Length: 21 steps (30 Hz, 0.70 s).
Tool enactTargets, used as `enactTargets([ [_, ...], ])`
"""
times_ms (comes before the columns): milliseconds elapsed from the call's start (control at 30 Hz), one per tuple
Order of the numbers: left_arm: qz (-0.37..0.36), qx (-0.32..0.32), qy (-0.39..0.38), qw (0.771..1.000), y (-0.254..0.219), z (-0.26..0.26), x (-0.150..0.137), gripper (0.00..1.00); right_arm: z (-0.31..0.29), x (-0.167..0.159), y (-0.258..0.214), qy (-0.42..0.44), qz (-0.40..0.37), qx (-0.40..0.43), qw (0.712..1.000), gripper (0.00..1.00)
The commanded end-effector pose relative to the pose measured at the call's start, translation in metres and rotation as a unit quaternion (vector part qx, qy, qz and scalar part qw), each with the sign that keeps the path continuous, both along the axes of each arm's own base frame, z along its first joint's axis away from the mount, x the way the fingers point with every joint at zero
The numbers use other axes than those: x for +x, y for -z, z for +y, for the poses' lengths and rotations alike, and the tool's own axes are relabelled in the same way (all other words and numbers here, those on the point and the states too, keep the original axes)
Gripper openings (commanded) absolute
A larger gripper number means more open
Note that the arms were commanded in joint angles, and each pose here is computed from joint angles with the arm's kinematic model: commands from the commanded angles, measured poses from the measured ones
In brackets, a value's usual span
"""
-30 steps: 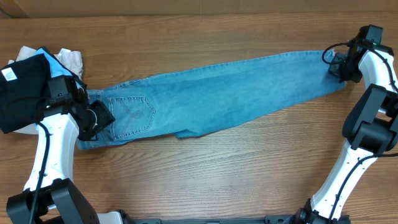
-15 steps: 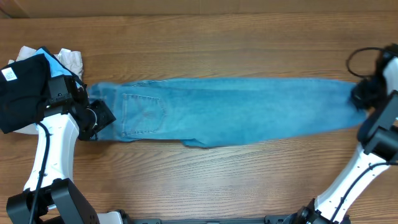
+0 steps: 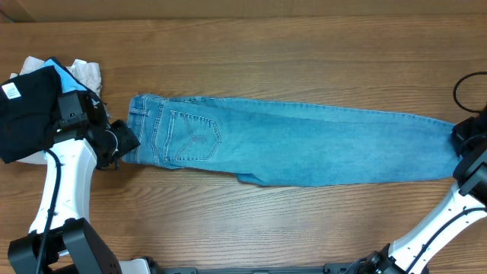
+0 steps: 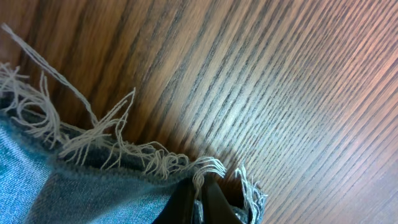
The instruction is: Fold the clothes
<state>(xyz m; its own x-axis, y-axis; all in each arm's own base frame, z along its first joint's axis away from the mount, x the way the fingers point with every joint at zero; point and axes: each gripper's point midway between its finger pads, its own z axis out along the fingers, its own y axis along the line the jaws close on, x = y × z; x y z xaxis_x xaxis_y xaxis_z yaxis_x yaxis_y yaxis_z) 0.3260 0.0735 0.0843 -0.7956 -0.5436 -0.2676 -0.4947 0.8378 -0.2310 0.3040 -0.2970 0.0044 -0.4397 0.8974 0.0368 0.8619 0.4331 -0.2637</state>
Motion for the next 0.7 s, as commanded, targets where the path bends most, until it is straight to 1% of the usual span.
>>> enactTargets([
  [0,-0.019,0.018,0.028,0.999,-0.006,0.002,0.011,0.57,0.019,0.004,0.022,-0.003,0.011,0.027,1.0,0.05],
  [67,-0.034,0.025,0.032,0.999,-0.009,0.004,0.018,0.62,0.019,0.006,0.02,-0.006,0.009,0.026,1.0,0.06],
  [167,-0.064,0.033,0.033,0.997,-0.015,0.007,0.031,0.62,0.019,0.011,0.014,-0.006,-0.002,0.024,1.0,0.06],
  [233,-0.073,0.036,0.037,0.996,-0.016,0.005,0.036,0.59,0.017,0.014,0.006,-0.006,-0.012,0.019,1.0,0.06],
  [300,-0.073,0.031,0.047,0.996,-0.013,-0.002,0.039,0.53,0.016,0.017,-0.002,-0.006,-0.021,0.013,1.0,0.07],
  [333,-0.069,0.025,0.055,0.996,-0.01,-0.008,0.04,0.5,0.014,0.018,-0.006,-0.006,-0.027,0.009,1.0,0.09],
  [367,-0.065,0.017,0.064,0.996,-0.007,-0.015,0.04,0.5,0.014,0.019,-0.009,-0.006,-0.031,0.006,0.999,0.12],
  [433,-0.055,0.012,0.083,0.995,0.0,-0.028,0.041,0.49,0.012,0.021,-0.015,-0.006,-0.038,0.0,0.999,0.23],
  [467,-0.051,0.012,0.095,0.994,0.003,-0.035,0.042,0.49,0.012,0.021,-0.018,-0.006,-0.041,-0.001,0.999,0.25],
  [600,-0.034,0.009,0.129,0.991,0.02,-0.055,0.044,0.47,0.012,0.023,-0.024,-0.005,-0.05,-0.003,0.999,0.3],
  [667,-0.021,0.015,0.131,0.991,0.031,-0.057,0.045,0.47,0.013,0.027,-0.029,-0.005,-0.061,0.0,0.998,0.32],
])
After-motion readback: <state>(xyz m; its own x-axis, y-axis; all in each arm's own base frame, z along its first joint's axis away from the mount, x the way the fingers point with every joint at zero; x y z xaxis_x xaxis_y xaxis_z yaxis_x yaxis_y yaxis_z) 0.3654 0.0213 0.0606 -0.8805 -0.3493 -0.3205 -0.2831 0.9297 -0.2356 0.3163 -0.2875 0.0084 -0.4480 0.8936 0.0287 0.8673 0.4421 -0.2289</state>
